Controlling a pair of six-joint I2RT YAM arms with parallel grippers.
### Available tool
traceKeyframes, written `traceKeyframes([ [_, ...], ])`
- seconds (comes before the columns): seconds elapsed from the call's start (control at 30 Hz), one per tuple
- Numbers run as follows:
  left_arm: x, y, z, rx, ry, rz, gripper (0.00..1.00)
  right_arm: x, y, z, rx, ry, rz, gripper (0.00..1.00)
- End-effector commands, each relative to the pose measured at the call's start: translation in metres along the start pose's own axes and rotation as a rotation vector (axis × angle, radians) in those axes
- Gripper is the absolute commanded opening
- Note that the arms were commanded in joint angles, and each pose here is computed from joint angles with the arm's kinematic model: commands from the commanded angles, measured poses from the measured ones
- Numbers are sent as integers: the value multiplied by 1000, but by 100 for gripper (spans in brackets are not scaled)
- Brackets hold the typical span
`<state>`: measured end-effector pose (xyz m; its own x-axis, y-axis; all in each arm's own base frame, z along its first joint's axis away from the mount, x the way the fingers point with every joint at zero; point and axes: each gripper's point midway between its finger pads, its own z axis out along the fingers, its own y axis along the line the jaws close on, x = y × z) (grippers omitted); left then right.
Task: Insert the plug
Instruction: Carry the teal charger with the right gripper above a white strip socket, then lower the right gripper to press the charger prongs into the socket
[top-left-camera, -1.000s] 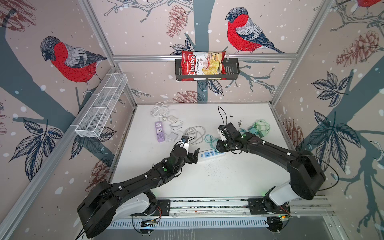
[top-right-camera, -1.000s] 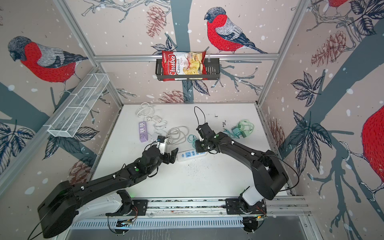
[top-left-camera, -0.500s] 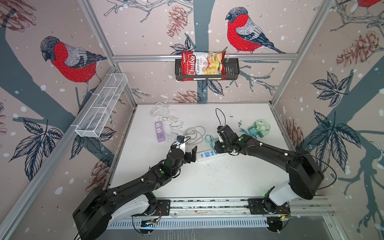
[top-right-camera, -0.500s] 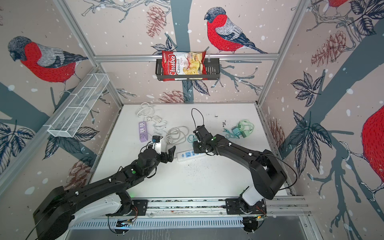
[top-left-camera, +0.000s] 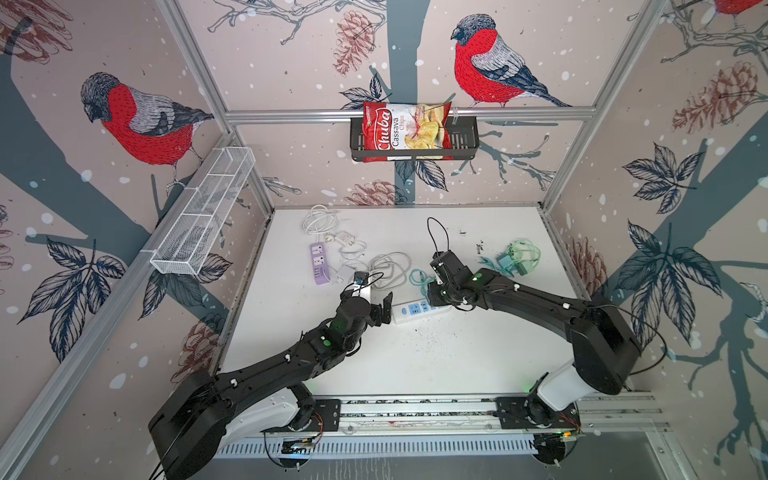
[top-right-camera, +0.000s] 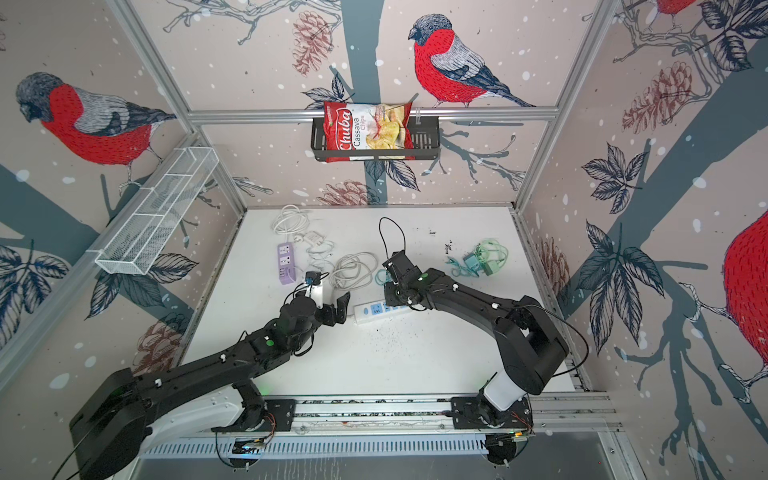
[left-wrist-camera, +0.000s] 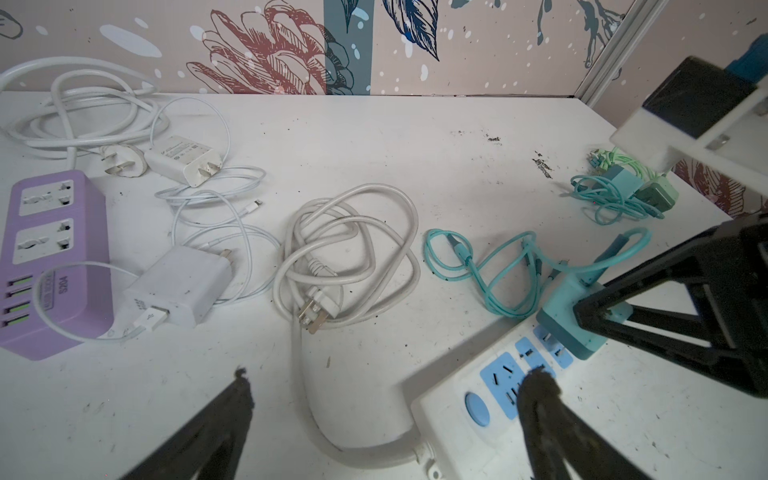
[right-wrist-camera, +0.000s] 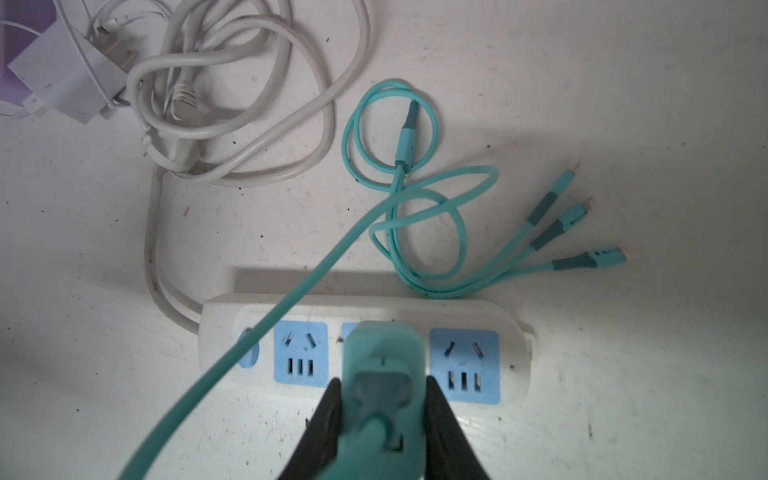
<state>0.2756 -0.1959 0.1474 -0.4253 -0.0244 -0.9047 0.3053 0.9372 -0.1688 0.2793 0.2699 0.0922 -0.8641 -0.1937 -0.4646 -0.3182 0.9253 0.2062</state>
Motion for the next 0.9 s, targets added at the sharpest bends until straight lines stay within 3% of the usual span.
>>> traceKeyframes([
  [0.0, -6, -1, 0, -2, -17, -7, 98, 0, -2, 1, 14, -9, 5, 13],
  [0.87, -6, -7, 7, 14, -6, -1, 97, 7, -19, 0, 86, -13, 0, 13],
])
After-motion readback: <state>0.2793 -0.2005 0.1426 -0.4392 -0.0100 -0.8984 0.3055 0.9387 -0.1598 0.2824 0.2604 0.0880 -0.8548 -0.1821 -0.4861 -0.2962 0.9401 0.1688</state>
